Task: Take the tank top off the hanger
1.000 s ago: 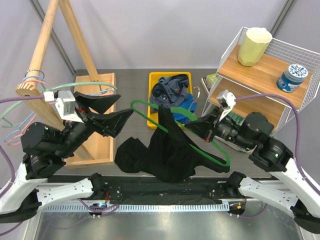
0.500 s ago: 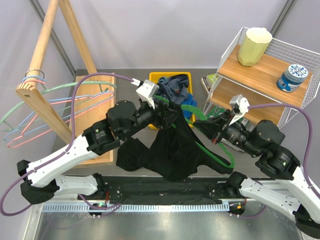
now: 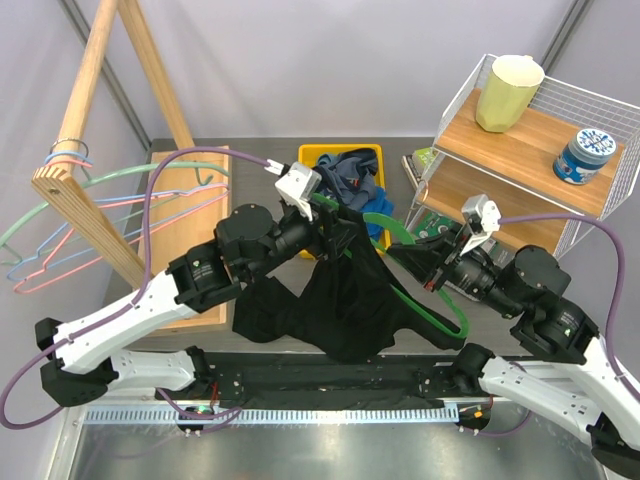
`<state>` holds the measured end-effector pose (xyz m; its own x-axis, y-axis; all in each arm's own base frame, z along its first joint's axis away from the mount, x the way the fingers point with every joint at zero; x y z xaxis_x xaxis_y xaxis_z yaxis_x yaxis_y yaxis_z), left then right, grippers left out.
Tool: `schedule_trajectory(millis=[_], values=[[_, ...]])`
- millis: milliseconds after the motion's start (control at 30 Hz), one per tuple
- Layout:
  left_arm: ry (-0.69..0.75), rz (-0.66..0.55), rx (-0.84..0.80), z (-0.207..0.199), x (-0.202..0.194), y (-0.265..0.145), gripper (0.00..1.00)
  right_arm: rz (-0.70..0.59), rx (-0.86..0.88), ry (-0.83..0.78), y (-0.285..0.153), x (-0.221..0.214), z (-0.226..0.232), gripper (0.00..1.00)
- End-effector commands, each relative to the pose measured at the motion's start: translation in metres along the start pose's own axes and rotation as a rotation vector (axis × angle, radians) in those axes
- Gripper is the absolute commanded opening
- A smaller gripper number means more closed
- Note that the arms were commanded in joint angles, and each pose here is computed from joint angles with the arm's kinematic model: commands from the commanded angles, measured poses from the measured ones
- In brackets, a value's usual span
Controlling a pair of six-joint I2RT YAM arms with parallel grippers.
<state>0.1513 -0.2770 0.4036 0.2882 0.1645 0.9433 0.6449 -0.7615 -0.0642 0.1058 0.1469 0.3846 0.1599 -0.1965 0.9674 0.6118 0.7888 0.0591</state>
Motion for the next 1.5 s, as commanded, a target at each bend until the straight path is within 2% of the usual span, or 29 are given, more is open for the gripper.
schedule_trajectory(millis=[0,33,100,133,167,433,600,833,1000,1133,1233,1300,1467], values=[[-0.019,-0.070,-0.103,-0.013,0.015,-0.007,0.54,-0.116,0.040,0.000,-0.004,0.023,0.008,0.01],[-0.020,-0.075,-0.105,-0.014,0.016,-0.007,0.39,-0.118,0.041,0.001,-0.004,0.023,0.008,0.01],[-0.020,-0.070,-0.098,-0.013,0.016,-0.005,0.19,-0.122,0.044,0.002,-0.005,0.023,0.008,0.01],[-0.029,-0.067,-0.096,-0.014,0.016,-0.005,0.06,-0.126,0.046,0.004,-0.007,0.023,0.009,0.01],[-0.035,-0.069,-0.099,-0.014,0.018,-0.007,0.03,-0.128,0.038,0.004,-0.007,0.023,0.008,0.01],[-0.080,-0.089,-0.217,-0.030,0.034,-0.022,0.00,-0.170,-0.002,-0.014,-0.010,0.019,0.001,0.01],[-0.033,-0.188,0.004,-0.004,0.054,-0.030,0.00,-0.153,0.094,-0.032,-0.013,0.018,0.011,0.01],[0.006,-0.216,0.083,0.002,0.070,-0.035,0.00,-0.054,0.134,-0.033,-0.024,-0.006,0.012,0.01],[0.040,-0.245,0.215,0.018,0.075,-0.040,0.00,0.015,0.132,-0.026,-0.044,-0.024,0.010,0.01],[0.085,-0.263,0.285,0.026,0.076,-0.037,0.00,0.010,0.189,-0.032,-0.061,-0.028,0.016,0.01],[0.112,-0.273,0.322,0.030,0.077,-0.034,0.00,0.061,0.238,-0.032,-0.071,-0.036,0.020,0.01],[0.109,-0.284,0.409,0.039,0.077,-0.038,0.00,0.038,0.234,-0.030,-0.080,-0.034,0.021,0.01],[0.104,-0.320,0.508,0.050,0.077,-0.045,0.00,-0.028,0.234,-0.047,-0.105,-0.029,0.022,0.01]])
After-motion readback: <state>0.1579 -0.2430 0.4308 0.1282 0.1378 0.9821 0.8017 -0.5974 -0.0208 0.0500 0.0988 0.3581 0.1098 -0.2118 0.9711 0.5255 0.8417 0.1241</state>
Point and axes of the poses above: each gripper's point midway between its finger pads, its own y axis out along the fingers, its own z axis along the line the jaws close on, x = y × z, the point moved 7 cm from there along -y, back along the fingers, and after that the axes turned 2 degrees about -y, right-handed, at the moved point
